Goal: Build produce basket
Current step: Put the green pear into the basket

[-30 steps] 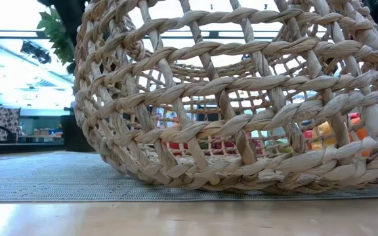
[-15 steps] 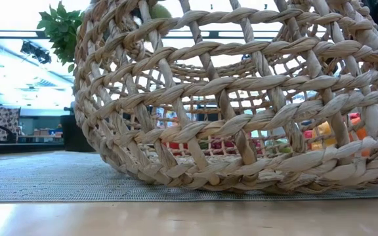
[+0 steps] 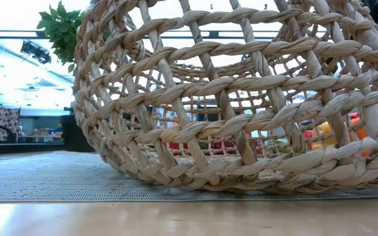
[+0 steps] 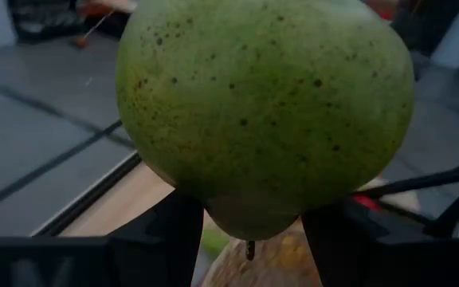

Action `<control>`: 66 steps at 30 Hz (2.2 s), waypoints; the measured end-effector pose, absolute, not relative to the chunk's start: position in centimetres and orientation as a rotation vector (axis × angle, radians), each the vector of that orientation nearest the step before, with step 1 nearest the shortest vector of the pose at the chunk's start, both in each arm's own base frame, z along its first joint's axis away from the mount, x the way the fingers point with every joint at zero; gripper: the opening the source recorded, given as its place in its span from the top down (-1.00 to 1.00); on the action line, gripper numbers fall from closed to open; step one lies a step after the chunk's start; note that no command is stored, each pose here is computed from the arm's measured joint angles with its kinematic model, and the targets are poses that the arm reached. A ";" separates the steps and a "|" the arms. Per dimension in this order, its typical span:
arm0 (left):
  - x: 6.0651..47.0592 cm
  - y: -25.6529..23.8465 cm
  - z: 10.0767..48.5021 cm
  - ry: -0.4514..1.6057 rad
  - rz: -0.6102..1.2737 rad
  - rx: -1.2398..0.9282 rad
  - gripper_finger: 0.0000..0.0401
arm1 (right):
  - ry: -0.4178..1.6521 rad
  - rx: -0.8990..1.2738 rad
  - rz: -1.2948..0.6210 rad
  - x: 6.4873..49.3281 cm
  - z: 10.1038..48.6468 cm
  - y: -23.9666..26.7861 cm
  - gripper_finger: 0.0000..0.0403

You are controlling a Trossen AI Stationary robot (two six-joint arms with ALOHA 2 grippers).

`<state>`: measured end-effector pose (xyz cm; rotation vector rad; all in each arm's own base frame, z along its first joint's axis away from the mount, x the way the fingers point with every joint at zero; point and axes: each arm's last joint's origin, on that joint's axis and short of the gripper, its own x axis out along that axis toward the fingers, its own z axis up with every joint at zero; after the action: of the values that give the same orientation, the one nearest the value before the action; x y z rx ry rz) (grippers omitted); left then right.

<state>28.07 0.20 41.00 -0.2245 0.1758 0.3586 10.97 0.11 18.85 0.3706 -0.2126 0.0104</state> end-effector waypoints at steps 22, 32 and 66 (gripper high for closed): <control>38.1 -1.4 41.7 0.273 0.233 0.017 0.03 | -0.213 0.371 0.010 11.0 18.9 0.1 -0.55; 40.6 -1.7 38.8 0.680 0.070 0.312 0.03 | -0.213 0.370 0.011 11.0 18.9 0.1 -0.55; 43.8 -6.7 28.0 1.049 -0.520 1.045 0.03 | -0.210 0.371 0.008 11.0 18.8 0.1 -0.55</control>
<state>43.75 -6.65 27.98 1.0450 1.0495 -0.5198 11.00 0.10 18.83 0.3708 -0.2100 0.0080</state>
